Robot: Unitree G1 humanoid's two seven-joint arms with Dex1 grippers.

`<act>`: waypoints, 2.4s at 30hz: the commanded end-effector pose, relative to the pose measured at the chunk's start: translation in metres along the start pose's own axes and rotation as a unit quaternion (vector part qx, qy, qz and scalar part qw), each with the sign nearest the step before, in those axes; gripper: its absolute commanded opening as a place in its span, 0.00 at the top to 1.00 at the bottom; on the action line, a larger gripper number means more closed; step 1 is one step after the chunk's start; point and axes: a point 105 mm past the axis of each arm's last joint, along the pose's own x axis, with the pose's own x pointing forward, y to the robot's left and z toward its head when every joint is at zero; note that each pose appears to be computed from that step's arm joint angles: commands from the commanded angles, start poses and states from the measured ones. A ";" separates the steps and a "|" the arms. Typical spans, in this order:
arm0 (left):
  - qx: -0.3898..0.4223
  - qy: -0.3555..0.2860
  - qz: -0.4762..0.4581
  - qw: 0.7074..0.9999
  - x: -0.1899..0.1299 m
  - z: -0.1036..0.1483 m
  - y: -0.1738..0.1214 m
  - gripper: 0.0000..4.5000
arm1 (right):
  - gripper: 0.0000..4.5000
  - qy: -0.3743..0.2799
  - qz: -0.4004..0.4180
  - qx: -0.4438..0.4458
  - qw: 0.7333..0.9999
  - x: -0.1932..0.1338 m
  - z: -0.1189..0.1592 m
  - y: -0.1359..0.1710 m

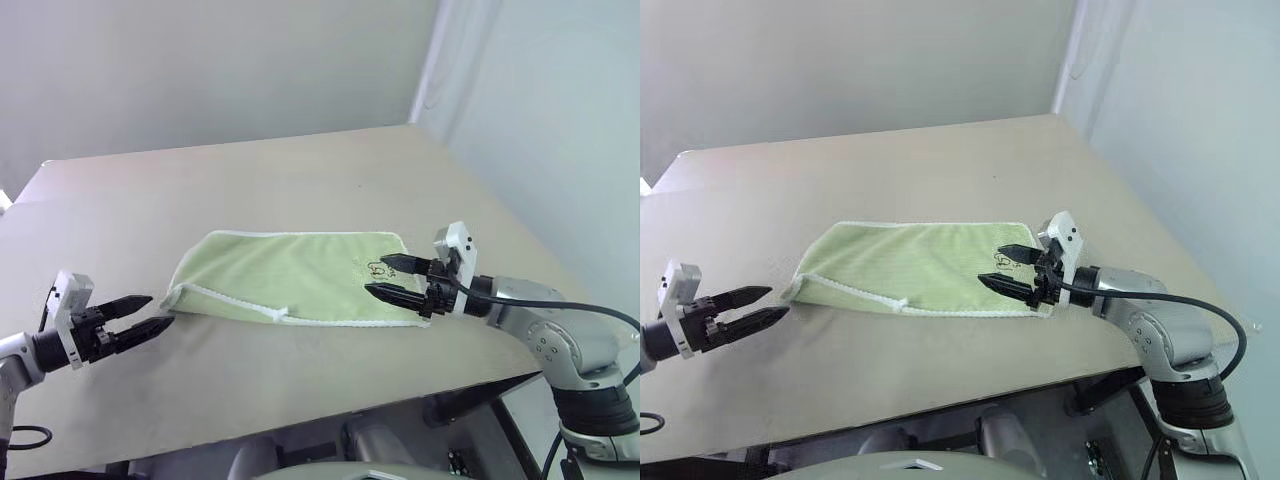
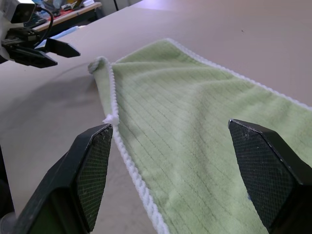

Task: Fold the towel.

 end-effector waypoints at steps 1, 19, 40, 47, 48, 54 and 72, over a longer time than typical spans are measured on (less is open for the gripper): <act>0.022 -0.030 -0.002 0.999 -0.001 0.018 -0.003 0.00 | 0.12 0.002 0.003 -0.019 1.000 -0.002 0.006 -0.001; 0.063 -0.045 0.006 0.997 0.017 0.033 0.028 0.00 | 0.12 0.011 -0.062 -0.011 0.998 -0.023 -0.006 -0.012; 0.098 0.036 -0.012 0.994 0.049 0.000 0.049 0.00 | 0.12 0.019 -0.109 -0.018 0.994 -0.023 -0.012 -0.021; 0.091 0.010 -0.043 0.995 0.064 0.011 0.041 0.29 | 0.11 0.022 -0.117 -0.020 0.993 -0.023 -0.013 -0.021; 0.091 0.010 -0.043 0.995 0.064 0.011 0.041 0.38 | 0.11 0.022 -0.117 -0.020 0.993 -0.023 -0.013 -0.021; 0.090 0.010 -0.043 0.995 0.064 0.011 0.041 0.86 | 0.11 0.022 -0.117 -0.020 0.993 -0.023 -0.013 -0.021; 0.086 0.003 -0.069 0.994 0.065 0.046 0.010 0.99 | 0.11 0.164 -0.110 -0.021 0.980 -0.047 -0.069 -0.020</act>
